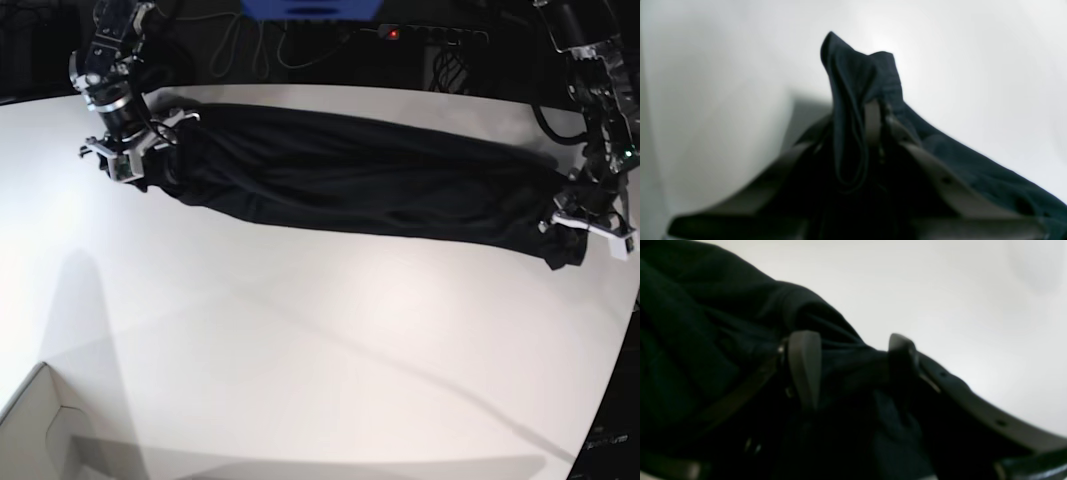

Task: Layout the t-shirt on the table in an organized manner, then fold the t-shirt properly
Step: 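Fold the strip end with the left gripper toward the right gripper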

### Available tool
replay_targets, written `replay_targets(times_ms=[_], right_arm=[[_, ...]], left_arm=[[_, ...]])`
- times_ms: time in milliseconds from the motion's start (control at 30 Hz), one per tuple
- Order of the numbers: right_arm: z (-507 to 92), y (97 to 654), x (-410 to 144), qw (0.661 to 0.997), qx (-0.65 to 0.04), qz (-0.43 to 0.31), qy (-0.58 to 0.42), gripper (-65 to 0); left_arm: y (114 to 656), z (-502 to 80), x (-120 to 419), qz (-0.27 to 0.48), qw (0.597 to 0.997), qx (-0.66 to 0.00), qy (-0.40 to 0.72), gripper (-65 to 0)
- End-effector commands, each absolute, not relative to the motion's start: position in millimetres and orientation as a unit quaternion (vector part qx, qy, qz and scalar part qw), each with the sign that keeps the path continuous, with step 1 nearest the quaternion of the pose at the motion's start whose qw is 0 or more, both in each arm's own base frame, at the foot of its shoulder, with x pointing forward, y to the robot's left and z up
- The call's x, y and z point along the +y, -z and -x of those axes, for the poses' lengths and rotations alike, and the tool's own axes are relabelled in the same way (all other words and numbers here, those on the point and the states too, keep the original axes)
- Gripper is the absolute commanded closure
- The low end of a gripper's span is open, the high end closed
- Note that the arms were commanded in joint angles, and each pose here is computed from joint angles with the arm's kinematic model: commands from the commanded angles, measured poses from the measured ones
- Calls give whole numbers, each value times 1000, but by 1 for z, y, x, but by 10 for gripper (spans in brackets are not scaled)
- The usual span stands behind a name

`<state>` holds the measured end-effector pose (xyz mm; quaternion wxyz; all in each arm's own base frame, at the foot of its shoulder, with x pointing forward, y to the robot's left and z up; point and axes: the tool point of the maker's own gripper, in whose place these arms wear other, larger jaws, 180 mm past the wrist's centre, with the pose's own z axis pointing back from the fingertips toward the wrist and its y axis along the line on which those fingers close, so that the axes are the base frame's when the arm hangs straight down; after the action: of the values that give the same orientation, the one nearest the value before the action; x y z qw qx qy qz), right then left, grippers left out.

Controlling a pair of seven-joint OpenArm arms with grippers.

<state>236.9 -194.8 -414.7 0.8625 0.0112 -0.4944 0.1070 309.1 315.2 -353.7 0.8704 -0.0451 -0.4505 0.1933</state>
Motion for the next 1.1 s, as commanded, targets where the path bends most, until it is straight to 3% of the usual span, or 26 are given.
replay_targets(times_ms=[0, 333, 700, 1067], right_arm=[[-240, 405, -203, 853, -513, -4, -101, -325], [-234, 420, -205, 863, -496, -11, -96, -325], [-231, 421, -205, 864, -493, -11, -96, -325], [-230, 422, -205, 865, -493, -11, -96, -325]], left_arm=[[334, -316, 319, 39, 858, -478, -182, 0], [312, -303, 247, 77, 854, -501, -117, 0], [346, -293, 135, 86, 885, -458, 18, 0], [349, -288, 56, 79, 881, -455, 99, 0]])
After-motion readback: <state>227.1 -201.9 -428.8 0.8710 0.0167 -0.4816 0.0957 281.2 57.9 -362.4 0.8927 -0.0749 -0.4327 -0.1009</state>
